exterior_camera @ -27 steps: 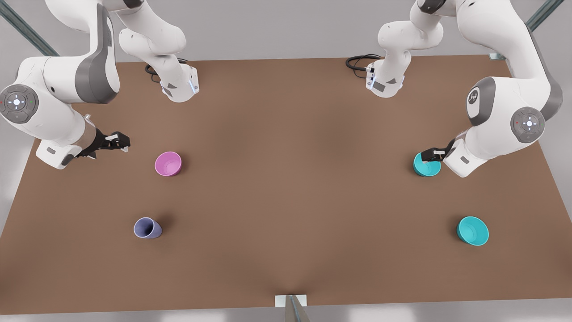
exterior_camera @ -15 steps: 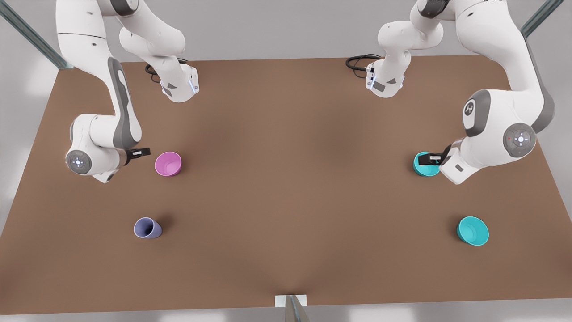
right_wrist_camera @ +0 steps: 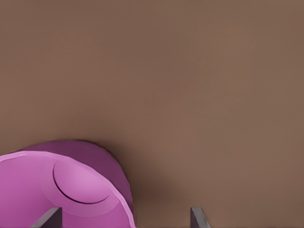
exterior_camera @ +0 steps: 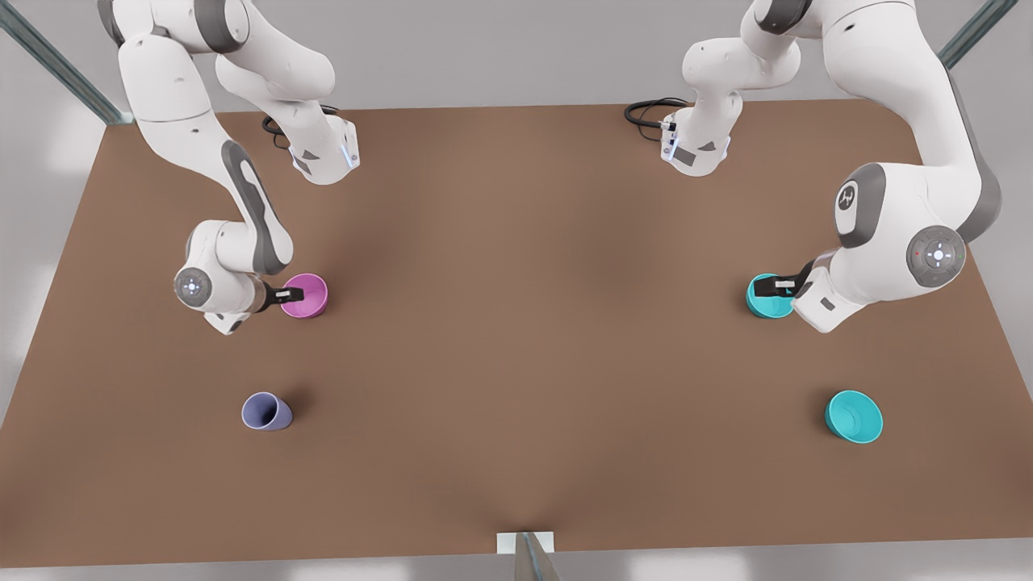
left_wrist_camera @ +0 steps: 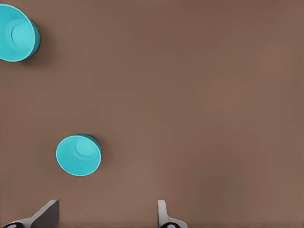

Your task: Stack the blue bowl on the pink bowl

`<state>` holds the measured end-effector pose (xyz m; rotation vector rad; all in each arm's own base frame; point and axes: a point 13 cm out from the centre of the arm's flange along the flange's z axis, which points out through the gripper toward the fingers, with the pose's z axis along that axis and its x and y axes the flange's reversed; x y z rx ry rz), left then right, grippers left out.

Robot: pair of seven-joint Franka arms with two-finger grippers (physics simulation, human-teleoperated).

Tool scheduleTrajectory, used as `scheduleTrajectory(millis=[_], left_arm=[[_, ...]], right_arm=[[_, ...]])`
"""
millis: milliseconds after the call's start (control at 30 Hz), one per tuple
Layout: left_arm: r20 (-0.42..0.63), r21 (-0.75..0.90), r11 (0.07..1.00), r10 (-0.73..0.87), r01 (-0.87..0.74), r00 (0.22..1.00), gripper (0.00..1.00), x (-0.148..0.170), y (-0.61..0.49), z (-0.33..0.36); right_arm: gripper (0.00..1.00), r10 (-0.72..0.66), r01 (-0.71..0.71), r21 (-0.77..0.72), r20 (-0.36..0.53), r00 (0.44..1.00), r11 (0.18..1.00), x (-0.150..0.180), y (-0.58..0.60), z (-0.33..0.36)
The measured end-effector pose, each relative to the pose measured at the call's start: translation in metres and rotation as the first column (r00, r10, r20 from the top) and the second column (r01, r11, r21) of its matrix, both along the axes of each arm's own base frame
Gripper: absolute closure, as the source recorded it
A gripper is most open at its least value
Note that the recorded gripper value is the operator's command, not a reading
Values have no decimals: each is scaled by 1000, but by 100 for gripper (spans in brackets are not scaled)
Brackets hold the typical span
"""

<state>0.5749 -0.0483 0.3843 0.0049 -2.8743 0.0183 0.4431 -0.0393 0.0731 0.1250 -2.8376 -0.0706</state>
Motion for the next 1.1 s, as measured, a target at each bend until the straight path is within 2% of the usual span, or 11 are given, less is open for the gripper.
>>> scheduleTrajectory(millis=[200, 233, 267, 300, 467, 600, 700, 800, 900, 1000, 1100], left_arm=[[-3, 2, 1000, -2, 2, 1000, 0, -1, -3, 1], [-4, 2, 1000, -2, 2, 1000, 0, -2, -3, 1], [-4, 2, 1000, -2, 2, 1000, 0, -2, -3, 1], [-4, 2, 1000, -1, 1, 1000, 0, -2, -3, 1], [-5, 2, 1000, -2, 2, 1000, 0, -2, -5, 1], [-6, 2, 1000, -3, 3, 1000, 0, -3, -7, 1], [-12, 2, 1000, -2, 3, 1000, 0, -4, -7, 2], [-16, 4, 1000, -1, 1, 1000, 0, -5, -8, 2], [-19, 4, 1000, 3, -3, 1000, 0, -6, -8, 1], [-21, 5, 1000, 5, -5, 1000, 0, -6, -8, 1], [-22, 5, 1000, 8, -8, 1000, 0, -7, -8, 1]], right_arm=[[1, -34, 35, 16, -28, 999, 999, -14, 6, -24], [12, -37, 37, 17, -30, 999, 999, -14, 7, -27], [44, -38, 38, 19, -30, 999, 999, -14, 8, -28], [57, -38, 39, 20, -29, 999, 999, -13, 9, -29], [78, -36, 37, 35, -12, 999, 999, -2, 14, -21], [79, -24, 23, 41, 9, 1000, 999, 23, 19, 0], [79, 10, -14, 87, 45, 999, 996, 56, 71, 35], [79, 116, -126, 156, 68, 991, 980, 79, 204, 64], [79, 205, -220, 230, 87, 975, 948, 87, 367, 70], [79, 205, -224, 277, 97, 974, 934, 87, 478, 65], [79, 163, -181, 292, 84, 983, 939, 83, 538, 55]])
